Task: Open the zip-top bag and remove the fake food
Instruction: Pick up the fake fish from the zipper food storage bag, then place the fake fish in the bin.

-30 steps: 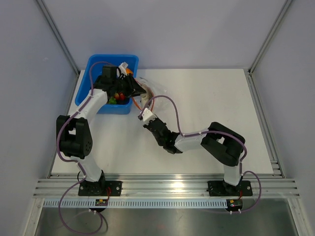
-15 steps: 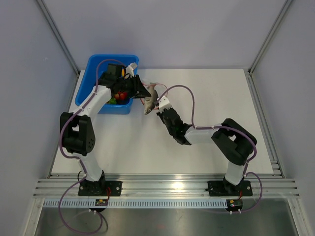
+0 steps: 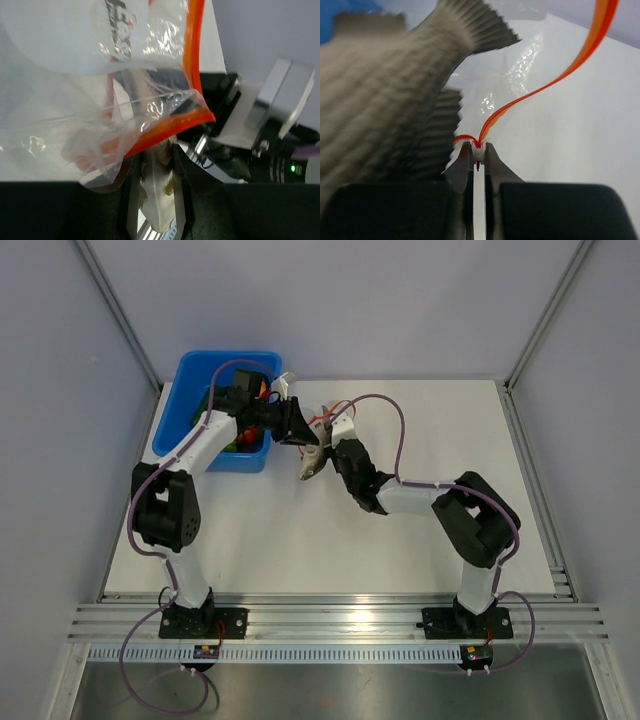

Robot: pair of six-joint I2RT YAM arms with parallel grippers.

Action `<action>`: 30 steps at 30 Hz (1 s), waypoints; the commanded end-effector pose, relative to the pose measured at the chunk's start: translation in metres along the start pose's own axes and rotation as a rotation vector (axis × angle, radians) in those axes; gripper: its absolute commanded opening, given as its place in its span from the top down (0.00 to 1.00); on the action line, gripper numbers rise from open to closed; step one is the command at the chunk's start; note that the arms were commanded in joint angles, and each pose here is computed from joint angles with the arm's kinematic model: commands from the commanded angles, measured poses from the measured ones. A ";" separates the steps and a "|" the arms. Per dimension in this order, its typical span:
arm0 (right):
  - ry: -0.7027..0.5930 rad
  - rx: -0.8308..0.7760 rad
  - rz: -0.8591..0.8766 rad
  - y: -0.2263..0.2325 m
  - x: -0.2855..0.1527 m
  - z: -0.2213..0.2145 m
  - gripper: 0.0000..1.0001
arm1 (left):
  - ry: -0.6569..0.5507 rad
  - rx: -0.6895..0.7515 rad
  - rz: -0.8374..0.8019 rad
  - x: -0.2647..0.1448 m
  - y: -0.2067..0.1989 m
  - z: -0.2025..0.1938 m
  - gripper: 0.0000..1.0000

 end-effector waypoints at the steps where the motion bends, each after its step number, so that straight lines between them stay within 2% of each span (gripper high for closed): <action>1: -0.033 0.078 -0.057 -0.013 0.013 0.020 1.00 | 0.053 0.040 -0.157 -0.001 -0.019 0.004 1.00; 5: -0.029 0.078 -0.163 -0.031 0.017 0.022 1.00 | 0.102 0.034 -0.207 0.001 -0.017 0.004 1.00; 16: -0.016 0.105 -0.339 -0.072 0.018 0.021 1.00 | 0.122 0.092 -0.310 -0.011 -0.036 0.003 1.00; 22: -0.027 0.075 -0.531 -0.088 0.017 0.029 1.00 | 0.144 0.120 -0.348 -0.016 -0.051 0.000 1.00; 30: -0.014 0.041 -0.673 -0.102 -0.003 0.031 1.00 | 0.074 0.185 -0.288 -0.030 -0.056 0.008 1.00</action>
Point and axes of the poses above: each gripper's point midway between its finger pads, its own x axis out along the fingers, its own y axis along the line the jaws close on, z = x × y, the point moved 10 cm from there along -x, back along the fingers, and after that the axes turned 6 degrees about x, right-handed, at the moved point
